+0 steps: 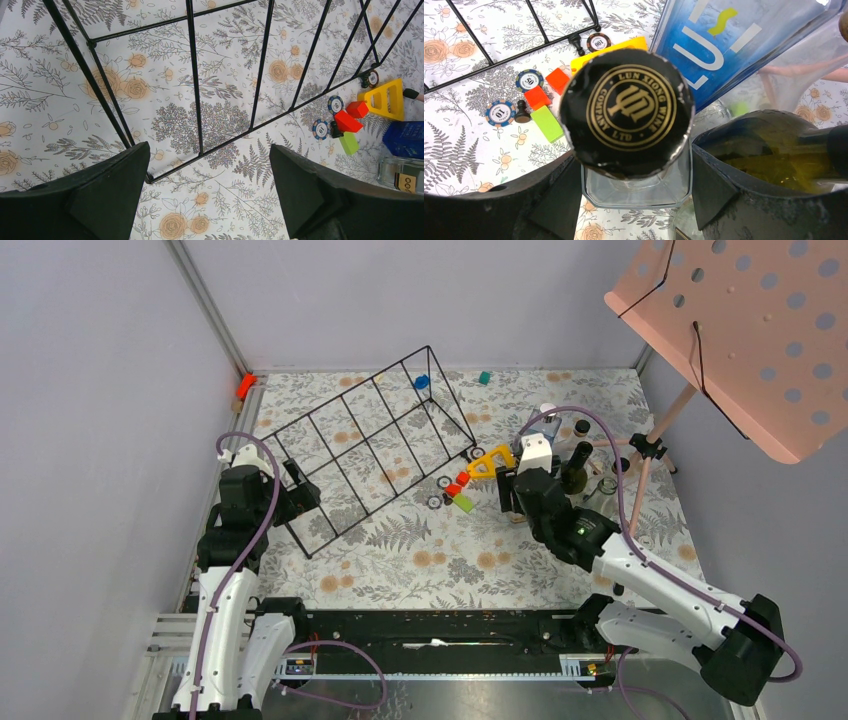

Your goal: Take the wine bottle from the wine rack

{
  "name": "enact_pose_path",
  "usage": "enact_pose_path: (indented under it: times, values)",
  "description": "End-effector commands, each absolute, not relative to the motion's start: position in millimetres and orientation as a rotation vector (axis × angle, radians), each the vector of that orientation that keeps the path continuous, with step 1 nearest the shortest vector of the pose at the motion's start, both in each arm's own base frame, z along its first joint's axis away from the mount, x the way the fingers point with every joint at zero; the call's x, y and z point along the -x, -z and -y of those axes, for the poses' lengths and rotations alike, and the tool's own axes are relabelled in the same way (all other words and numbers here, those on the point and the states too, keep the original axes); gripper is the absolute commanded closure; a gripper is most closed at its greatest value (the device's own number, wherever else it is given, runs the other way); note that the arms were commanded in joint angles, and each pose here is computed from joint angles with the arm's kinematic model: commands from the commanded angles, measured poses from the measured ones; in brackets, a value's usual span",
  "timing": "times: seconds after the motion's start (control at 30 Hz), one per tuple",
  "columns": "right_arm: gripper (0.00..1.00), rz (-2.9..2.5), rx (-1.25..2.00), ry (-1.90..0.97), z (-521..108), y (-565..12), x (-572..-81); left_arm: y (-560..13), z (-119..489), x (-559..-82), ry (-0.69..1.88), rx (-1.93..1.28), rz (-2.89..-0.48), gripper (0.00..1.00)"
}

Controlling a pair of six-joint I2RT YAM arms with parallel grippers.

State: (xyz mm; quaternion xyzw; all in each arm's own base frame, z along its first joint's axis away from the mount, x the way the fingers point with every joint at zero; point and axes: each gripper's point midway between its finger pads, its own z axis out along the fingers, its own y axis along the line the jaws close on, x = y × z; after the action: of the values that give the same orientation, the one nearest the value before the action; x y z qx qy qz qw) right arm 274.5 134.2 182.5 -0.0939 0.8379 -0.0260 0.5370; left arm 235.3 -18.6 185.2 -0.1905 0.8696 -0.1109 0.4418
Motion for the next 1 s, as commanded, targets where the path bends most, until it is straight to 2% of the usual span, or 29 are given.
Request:
enact_pose_path:
  times: [0.0, 0.1, 0.43, 0.97]
  values:
    - [0.28, -1.920, 0.196, 0.103, -123, -209, -280, -197, 21, -244, 0.300, 0.453, -2.110, 0.01]
    - [0.21, -1.918, 0.203, 0.100, -123, -211, -279, -197, 21, -244, 0.301, 0.454, -2.111, 0.01]
    - [0.11, -1.900, 0.210, 0.099, -121, -225, -278, -196, 22, -245, 0.306, 0.451, -2.114, 0.01]
    - [0.09, -1.795, 0.195, 0.035, -114, -291, -269, -198, 21, -246, 0.300, 0.453, -2.113, 0.01]
